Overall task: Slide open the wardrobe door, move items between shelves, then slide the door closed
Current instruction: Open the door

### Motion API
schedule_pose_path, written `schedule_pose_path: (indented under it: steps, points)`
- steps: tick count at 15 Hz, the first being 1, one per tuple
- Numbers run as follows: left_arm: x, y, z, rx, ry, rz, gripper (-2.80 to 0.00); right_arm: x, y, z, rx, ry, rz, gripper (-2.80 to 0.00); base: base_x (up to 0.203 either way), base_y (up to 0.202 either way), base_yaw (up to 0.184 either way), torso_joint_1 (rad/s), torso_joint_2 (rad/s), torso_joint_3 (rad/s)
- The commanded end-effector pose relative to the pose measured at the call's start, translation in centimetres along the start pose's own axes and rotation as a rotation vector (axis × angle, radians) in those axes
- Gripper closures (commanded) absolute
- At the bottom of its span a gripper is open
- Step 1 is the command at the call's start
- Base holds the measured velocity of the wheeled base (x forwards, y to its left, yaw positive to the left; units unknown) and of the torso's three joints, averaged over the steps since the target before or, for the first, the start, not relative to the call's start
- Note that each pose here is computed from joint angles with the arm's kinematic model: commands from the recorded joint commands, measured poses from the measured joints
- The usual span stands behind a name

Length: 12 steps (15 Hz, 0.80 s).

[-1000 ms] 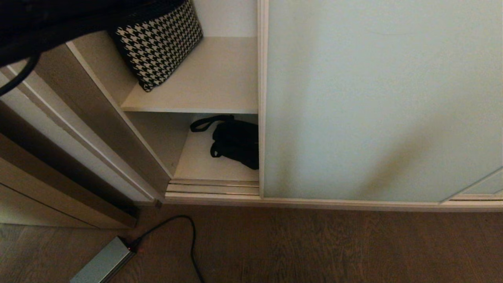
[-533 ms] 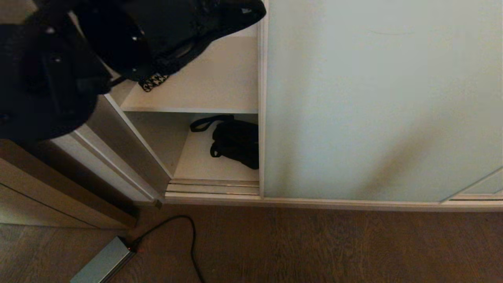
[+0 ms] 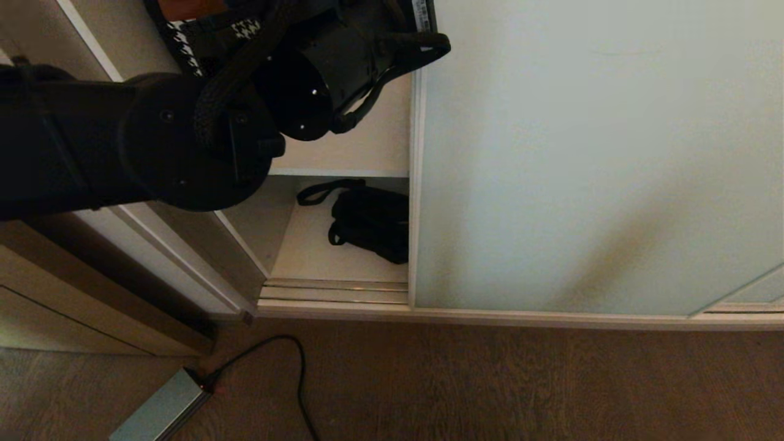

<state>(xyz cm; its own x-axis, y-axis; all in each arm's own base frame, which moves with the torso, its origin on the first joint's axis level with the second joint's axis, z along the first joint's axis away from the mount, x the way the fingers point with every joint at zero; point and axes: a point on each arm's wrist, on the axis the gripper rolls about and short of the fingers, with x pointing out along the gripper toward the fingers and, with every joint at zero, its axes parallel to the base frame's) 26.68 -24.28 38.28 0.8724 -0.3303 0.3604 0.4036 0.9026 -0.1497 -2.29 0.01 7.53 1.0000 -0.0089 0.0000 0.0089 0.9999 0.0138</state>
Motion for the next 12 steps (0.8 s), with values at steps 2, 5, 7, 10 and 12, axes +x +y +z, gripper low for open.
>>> schedule_pose_path:
  steps: [2,5,7,10,12]
  points:
    - [0.3,-1.2,-1.2,-0.003,0.022,-0.033,0.0,0.0,0.0,0.0,0.0,-0.001,0.0,0.0,0.0,0.0,0.0,0.0,0.0,0.0]
    - [-0.1,-3.0,-1.4,-0.02,0.028,-0.079,0.0,0.0,0.0,0.0,0.0,0.0,0.0,0.0,0.0,0.0,0.0,0.0,0.0,0.0]
    - [-0.1,-3.9,-2.0,-0.026,0.035,-0.1,0.0,0.0,0.0,0.0,0.0,0.002,0.0,0.0,0.0,0.0,0.0,0.0,0.0,0.0]
    - [0.3,-5.9,-3.1,-0.041,0.037,-0.135,0.0,0.0,0.0,0.0,0.0,-0.001,0.0,0.0,0.0,0.0,0.0,0.0,0.0,0.0]
    - [0.1,-5.7,-2.1,-0.051,0.011,-0.126,0.0,0.0,0.0,0.0,0.0,0.0,0.0,0.0,0.0,0.0,0.0,0.0,0.0,0.0]
